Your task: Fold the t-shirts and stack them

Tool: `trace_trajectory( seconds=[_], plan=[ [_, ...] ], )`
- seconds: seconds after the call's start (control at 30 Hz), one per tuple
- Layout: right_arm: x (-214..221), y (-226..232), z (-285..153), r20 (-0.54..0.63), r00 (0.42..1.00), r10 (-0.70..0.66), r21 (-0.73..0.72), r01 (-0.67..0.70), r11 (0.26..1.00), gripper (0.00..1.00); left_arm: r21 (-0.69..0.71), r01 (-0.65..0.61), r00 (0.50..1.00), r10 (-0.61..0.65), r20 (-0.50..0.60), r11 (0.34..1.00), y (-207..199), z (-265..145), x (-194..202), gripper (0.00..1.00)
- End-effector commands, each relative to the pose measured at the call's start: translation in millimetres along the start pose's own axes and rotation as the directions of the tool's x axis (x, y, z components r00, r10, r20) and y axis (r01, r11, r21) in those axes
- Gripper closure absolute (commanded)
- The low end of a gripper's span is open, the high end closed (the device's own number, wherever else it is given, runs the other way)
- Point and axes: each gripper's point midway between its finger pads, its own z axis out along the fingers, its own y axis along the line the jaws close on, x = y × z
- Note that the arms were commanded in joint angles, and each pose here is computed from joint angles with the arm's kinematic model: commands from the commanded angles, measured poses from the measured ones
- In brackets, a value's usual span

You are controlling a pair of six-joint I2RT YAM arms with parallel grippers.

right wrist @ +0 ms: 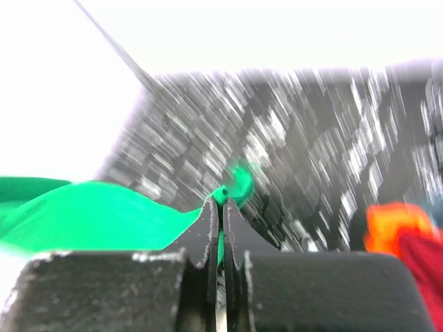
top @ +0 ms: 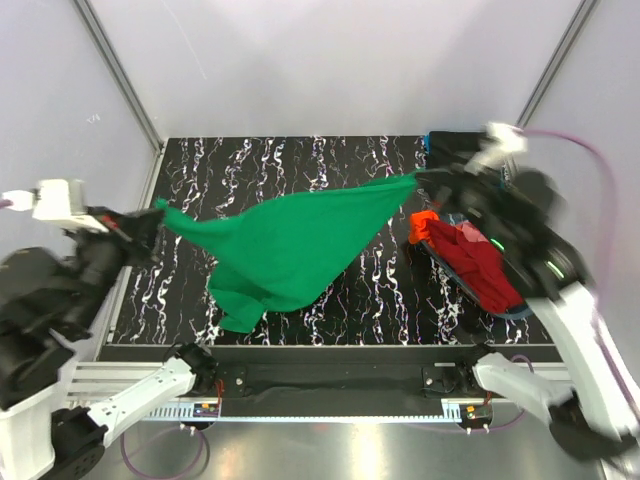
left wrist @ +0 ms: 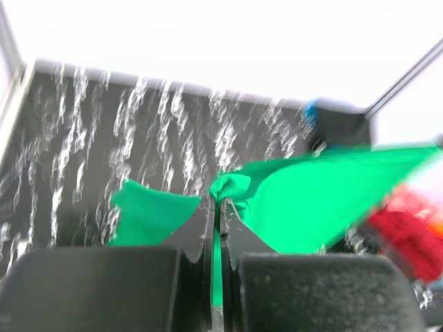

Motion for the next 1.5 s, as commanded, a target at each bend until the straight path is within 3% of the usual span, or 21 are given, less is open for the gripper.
trace_trajectory(
  seconds=[0.0, 0.13, 0.3, 0.5, 0.67, 0.9, 1.1, 1.13, 1.27, 1.4, 1.43, 1.47],
  plan=[
    [-49.1, 34.3, -77.0, 0.232, 0.973, -0.009, -0.179, 0.052, 0.983, 1.0, 0.148, -0.109, 0.989, 0.092, 0.117, 0.983, -28.8, -15.7, -52.2, 1.0],
    [-77.7, 57.3, -151.6, 0.375, 0.926, -0.027, -0.29, 0.146, 0.946, 1.0, 0.324, -0.185, 0.96, 0.101, 0.261, 0.928, -62.3, -46.1, -98.8, 1.0],
    [-88.4, 61.5, -205.3, 0.412, 0.911, -0.025, -0.307, 0.165, 0.937, 1.0, 0.463, -0.242, 0.926, 0.06, 0.373, 0.853, -92.4, -78.0, -136.1, 1.0],
    [-98.3, 55.7, -249.6, 0.453, 0.892, -0.002, -0.277, 0.143, 0.95, 1.0, 0.449, -0.253, 0.89, 0.025, 0.455, 0.857, -90.0, -98.2, -164.1, 1.0],
    [-104.2, 39.5, -239.4, 0.429, 0.903, -0.033, -0.165, 0.114, 0.98, 1.0, 0.377, -0.251, 0.89, 0.059, 0.453, 0.892, -83.8, -78.9, -166.0, 1.0],
    [-56.5, -15.2, -114.7, 0.164, 0.985, -0.056, 0.113, 0.038, 0.993, 1.0, 0.136, -0.26, 0.928, 0.208, 0.309, 0.956, -59.0, 13.8, -117.6, 1.0],
    [14.3, -77.3, 34.1, -0.082, 0.992, -0.097, 0.347, 0.12, 0.93, 1.0, -0.029, -0.384, 0.914, 0.385, 0.126, 0.923, -41.6, 127.1, -51.3, 1.0],
    [23.1, -85.5, 53.6, -0.114, 0.988, -0.1, 0.359, 0.135, 0.924, 1.0, 0.002, -0.403, 0.914, 0.402, 0.052, 0.915, -42.3, 162.3, -26.6, 1.0],
    [62.4, -132.7, 148.9, -0.23, 0.972, -0.053, 0.395, 0.143, 0.907, 1.0, -0.116, -0.397, 0.914, 0.381, -0.143, 0.91, 23.1, 267.6, 16.0, 1.0],
    [103.6, -198.9, 261.7, -0.315, 0.949, 0.01, 0.46, 0.144, 0.876, 1.0, -0.184, -0.432, 0.872, 0.357, -0.335, 0.883, 88.3, 378.7, 74.3, 1.0],
    [110.1, -207.1, 278.6, -0.333, 0.943, 0.026, 0.453, 0.136, 0.881, 1.0, -0.208, -0.433, 0.865, 0.34, -0.368, 0.877, 107.1, 424.7, 93.1, 1.0],
    [112.8, -217.5, 292.9, -0.341, 0.939, 0.041, 0.458, 0.128, 0.88, 0.76, -0.238, -0.41, 0.856, 0.281, -0.434, 0.88, 129.7, 435.5, 111.3, 1.0]
  ],
)
